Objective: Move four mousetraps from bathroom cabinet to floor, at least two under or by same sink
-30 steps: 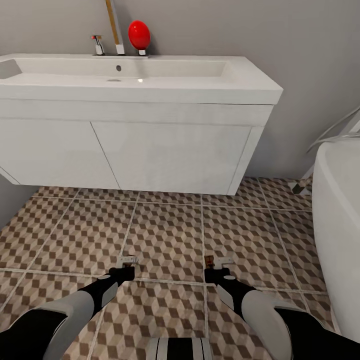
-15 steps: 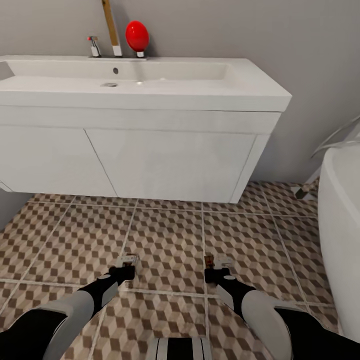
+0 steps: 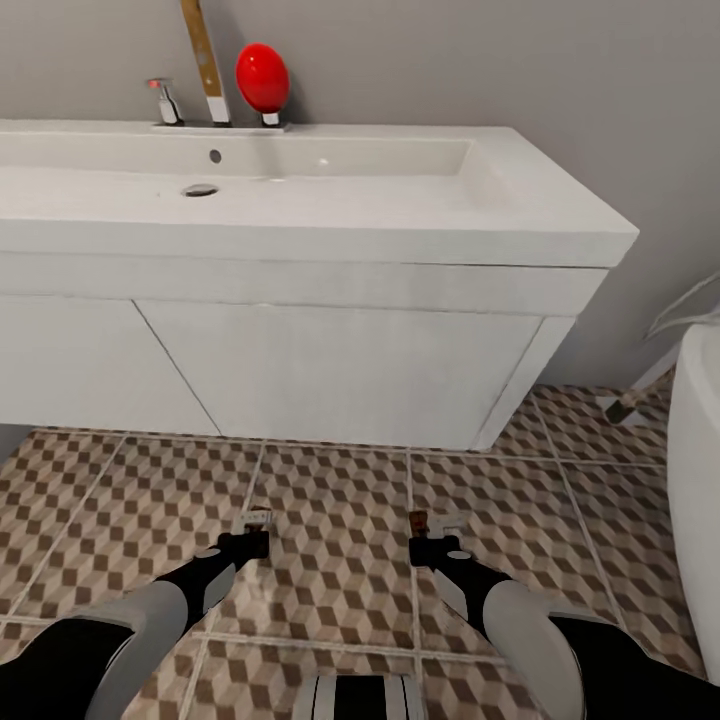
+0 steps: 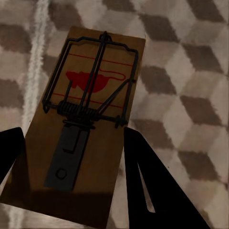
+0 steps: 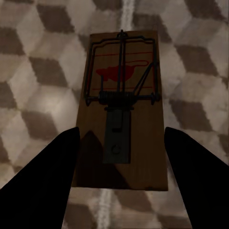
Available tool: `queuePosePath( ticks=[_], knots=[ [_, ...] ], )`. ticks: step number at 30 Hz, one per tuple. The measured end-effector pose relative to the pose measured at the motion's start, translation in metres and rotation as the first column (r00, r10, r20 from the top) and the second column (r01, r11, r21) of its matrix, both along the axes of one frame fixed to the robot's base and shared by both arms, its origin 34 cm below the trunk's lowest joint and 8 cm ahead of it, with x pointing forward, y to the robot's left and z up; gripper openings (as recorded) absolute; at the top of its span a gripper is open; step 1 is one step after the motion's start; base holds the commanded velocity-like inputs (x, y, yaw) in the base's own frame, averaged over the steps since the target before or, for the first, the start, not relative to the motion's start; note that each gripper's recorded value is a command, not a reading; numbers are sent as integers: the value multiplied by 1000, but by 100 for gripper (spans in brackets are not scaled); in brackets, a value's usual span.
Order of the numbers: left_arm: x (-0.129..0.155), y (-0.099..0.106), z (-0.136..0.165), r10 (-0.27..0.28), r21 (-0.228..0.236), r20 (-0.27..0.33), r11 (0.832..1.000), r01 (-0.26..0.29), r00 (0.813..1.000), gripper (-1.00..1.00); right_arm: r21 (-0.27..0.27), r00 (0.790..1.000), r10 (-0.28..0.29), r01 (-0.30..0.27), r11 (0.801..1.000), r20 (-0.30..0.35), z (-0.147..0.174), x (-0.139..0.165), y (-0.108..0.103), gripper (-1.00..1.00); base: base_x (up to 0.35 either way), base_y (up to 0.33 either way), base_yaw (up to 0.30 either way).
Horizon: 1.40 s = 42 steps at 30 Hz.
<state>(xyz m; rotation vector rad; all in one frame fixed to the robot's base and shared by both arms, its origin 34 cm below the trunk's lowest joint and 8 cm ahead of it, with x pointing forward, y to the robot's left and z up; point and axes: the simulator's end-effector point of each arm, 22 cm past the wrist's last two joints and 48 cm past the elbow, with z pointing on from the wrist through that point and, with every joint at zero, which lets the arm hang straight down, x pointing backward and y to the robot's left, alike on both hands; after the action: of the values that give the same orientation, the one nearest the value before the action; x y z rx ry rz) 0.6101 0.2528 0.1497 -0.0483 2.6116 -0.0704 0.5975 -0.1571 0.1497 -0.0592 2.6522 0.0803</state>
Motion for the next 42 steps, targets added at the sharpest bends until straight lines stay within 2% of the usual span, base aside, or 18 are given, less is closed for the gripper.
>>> queuePosePath(
  ticks=[42],
  knots=[
    [-1,-4,-1,-10,-1,-4,1000,10,1000,-100,-7,1000,-4,4,1000,-1,-1,0,-6,-100,16,0,0]
  ],
)
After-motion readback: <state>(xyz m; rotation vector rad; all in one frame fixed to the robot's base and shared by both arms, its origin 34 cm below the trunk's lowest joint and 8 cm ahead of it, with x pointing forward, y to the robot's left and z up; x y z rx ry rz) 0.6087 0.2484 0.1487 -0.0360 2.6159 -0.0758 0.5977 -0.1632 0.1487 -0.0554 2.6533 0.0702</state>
